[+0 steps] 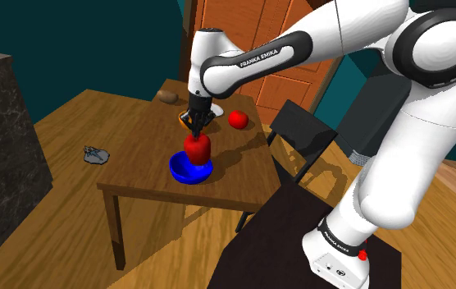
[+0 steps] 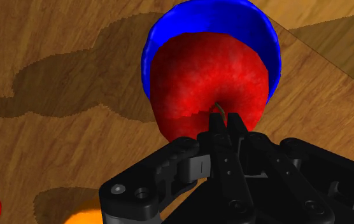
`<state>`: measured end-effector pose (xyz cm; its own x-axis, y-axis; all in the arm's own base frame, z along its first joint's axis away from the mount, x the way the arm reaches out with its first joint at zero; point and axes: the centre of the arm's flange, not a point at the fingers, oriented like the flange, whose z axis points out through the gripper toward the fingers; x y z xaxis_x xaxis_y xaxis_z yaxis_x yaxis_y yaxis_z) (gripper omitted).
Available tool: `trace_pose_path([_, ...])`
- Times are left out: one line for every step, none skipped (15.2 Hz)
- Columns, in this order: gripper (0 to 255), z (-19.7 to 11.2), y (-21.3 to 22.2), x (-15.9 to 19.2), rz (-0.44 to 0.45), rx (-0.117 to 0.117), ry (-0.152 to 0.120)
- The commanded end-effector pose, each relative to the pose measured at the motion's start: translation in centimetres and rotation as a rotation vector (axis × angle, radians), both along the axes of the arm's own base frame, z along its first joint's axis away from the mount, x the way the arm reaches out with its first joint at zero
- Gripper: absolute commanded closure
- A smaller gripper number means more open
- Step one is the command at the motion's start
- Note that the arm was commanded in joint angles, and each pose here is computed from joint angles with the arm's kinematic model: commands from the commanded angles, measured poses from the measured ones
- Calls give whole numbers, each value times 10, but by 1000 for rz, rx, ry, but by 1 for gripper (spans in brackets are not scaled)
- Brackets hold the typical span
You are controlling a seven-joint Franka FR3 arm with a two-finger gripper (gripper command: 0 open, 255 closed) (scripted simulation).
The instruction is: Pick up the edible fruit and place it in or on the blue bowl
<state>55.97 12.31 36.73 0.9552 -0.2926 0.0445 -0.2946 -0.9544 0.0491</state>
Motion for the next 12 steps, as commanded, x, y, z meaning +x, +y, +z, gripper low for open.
trace_pose_path([255, -1, 0, 0, 0, 0, -1])
trace_pose_path([255, -1, 0, 0, 0, 0, -1])
trace_pose_path([255, -1, 0, 0, 0, 0, -1])
trace_pose_path([255, -1, 0, 0, 0, 0, -1])
trace_pose_path([255, -1, 0, 0, 0, 0, -1])
trace_pose_path([0, -1, 0, 0, 0, 0, -1])
trace_pose_path([0, -1, 0, 0, 0, 0, -1])
trace_pose_path([0, -1, 0, 0, 0, 0, -1])
trace_pose_path([0, -1, 0, 0, 0, 0, -1])
trace_pose_path([0, -1, 0, 0, 0, 0, -1])
trace_pose_path([0, -1, 0, 0, 0, 0, -1])
trace_pose_path([0, 12, 1, 0, 0, 0, -1])
